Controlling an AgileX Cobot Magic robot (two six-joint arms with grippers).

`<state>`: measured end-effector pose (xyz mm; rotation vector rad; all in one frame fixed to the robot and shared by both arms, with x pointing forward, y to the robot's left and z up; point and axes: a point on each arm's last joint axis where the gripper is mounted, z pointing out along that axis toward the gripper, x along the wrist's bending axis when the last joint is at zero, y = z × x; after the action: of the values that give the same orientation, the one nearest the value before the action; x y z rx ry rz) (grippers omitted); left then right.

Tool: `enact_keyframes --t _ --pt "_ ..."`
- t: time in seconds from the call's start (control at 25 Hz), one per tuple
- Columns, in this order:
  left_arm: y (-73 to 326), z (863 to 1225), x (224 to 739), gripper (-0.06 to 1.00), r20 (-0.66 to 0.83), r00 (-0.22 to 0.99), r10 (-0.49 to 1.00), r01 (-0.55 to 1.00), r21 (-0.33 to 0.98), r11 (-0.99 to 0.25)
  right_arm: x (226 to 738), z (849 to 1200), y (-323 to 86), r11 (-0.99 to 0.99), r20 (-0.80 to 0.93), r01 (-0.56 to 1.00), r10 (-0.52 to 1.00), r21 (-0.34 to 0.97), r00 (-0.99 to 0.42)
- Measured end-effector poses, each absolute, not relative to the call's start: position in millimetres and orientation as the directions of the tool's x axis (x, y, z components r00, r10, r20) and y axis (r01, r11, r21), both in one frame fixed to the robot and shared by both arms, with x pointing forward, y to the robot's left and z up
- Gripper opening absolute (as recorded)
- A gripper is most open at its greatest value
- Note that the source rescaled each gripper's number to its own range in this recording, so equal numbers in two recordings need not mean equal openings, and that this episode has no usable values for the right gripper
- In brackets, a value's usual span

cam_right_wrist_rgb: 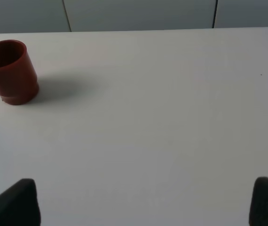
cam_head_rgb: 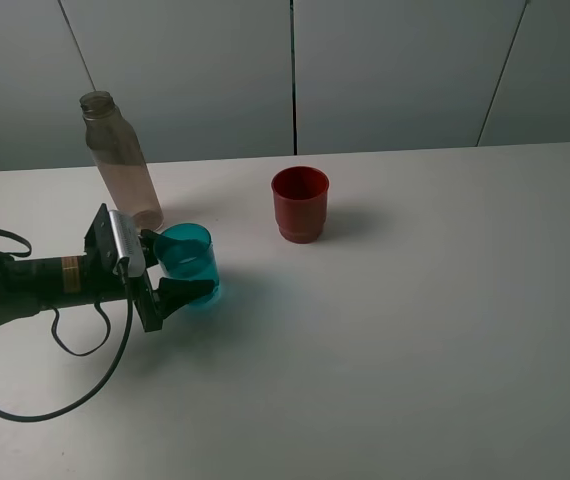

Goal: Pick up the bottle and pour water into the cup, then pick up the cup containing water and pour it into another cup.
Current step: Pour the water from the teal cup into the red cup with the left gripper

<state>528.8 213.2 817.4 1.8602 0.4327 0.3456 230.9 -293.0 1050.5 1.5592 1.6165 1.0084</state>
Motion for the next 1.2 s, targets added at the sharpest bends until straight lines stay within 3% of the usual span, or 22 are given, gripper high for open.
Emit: enact_keyframes --t 0.68,1.2 --pt "214.1 820.2 531.5 0.2 0.006 0.873 0.488 0.153 0.946 -0.286 230.9 1050.5 -293.0 -0.011 0.048 0.482 0.997 0.876 -0.065" --pt "211.3 857.7 540.3 0.2 -0.024 0.836 0.547 0.166 0.963 -0.212 230.9 1050.5 -293.0 -0.011 0.048 0.482 0.997 0.876 -0.065"
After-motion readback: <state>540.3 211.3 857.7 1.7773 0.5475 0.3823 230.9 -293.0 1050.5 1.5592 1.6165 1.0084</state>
